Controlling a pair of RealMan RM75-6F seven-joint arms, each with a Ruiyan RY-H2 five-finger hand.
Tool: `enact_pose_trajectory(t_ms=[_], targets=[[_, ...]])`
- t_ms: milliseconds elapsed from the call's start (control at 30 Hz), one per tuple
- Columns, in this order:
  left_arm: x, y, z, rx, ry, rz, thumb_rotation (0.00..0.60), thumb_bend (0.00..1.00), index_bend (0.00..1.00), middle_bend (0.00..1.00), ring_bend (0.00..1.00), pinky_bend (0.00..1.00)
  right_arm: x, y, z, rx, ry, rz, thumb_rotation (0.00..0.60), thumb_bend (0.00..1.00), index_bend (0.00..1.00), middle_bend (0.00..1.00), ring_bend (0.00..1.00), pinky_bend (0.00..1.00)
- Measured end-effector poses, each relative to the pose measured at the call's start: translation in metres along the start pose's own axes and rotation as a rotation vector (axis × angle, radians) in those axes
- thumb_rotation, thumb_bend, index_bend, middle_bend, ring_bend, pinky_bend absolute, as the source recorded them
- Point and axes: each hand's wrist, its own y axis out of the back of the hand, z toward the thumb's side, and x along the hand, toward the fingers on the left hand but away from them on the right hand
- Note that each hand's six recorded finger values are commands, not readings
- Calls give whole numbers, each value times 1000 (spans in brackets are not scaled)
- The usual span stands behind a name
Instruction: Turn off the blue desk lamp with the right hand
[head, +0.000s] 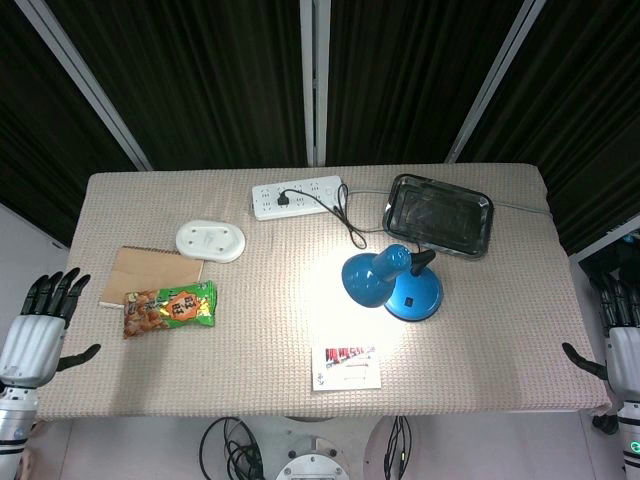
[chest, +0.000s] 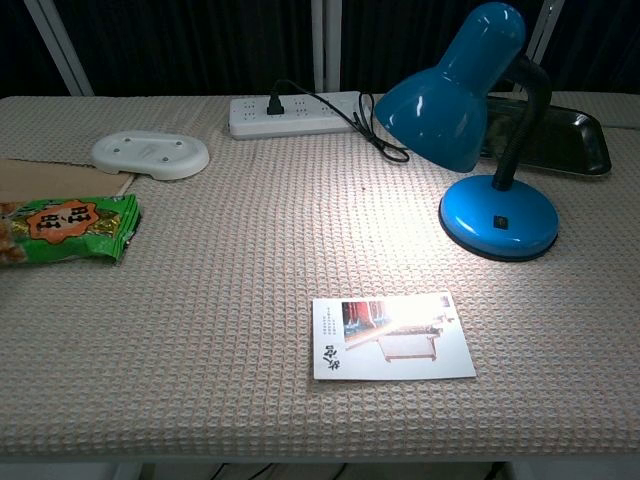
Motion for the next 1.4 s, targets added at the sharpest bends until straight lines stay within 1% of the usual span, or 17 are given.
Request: enact_pose_trajectory(t_ms=[400,500,533,600,633,667,700,767,833,933,1000,1033,1167,1200,1267,1400], targets=[[-1,3,-2,3,2,2,600,0,0,0,0,0,-1,-3,2,-1,1,7,600,78,0,0,0,0],[-1,3,-3,-3,4,5,600,0,0,0,0,0,-2,-4,2,6,-9,16,600,114,0,10,6,1],[-1,3,-3,-5,5,5,600,0,0,0,0,0,-2,-5,2,11,-12,21,600,130,0,54,49,50],[-3,1,-3,-6,6,-1,600,0,0,0,0,0,-4,-6,2,25,-17,33,600,144,0,224,225,299],[-3,-1,-4,-6,7,-4,600,0,0,0,0,0,-4,-7,3,27,-16,35,600,154,0,376,385,520],[-4,-2,-5,-6,8,-7,600,0,0,0,0,0,-5,-7,5,26,-13,34,600,161,0,454,462,617],[-5,-4,-5,-8,11,-11,600,0,0,0,0,0,-6,-7,6,18,-6,31,600,169,0,560,560,725],[-5,-6,-6,-11,13,-14,600,0,0,0,0,0,-7,-6,11,4,8,21,600,176,0,737,717,893],[-6,-5,-7,-11,12,-12,600,0,0,0,0,0,-8,-6,17,-8,28,1,600,180,0,862,826,980],[-6,-4,-6,-13,7,-7,600,0,0,0,0,0,-10,-7,24,-20,44,-9,600,196,0,962,916,1000],[-7,-3,-6,-10,3,-11,600,0,0,0,0,0,-11,-10,28,-19,53,7,600,231,0,995,953,1000],[-7,-3,-6,-9,3,-12,600,0,0,0,0,0,-12,-13,30,-17,59,17,600,266,0,999,961,1000],[-7,-5,-7,-14,7,-17,600,0,0,0,0,0,-15,-25,42,-1,92,75,600,576,0,1000,967,1000],[-7,-6,-7,-14,8,-19,600,0,0,0,0,0,-17,-30,47,6,105,97,600,624,0,1000,967,1000],[-7,-6,-7,-13,9,-21,600,0,0,0,0,0,-19,-40,54,18,128,139,600,670,0,1000,967,1000],[-7,-6,-6,-12,10,-24,600,0,0,0,0,0,-26,-61,72,51,178,228,600,678,0,1000,967,1000]])
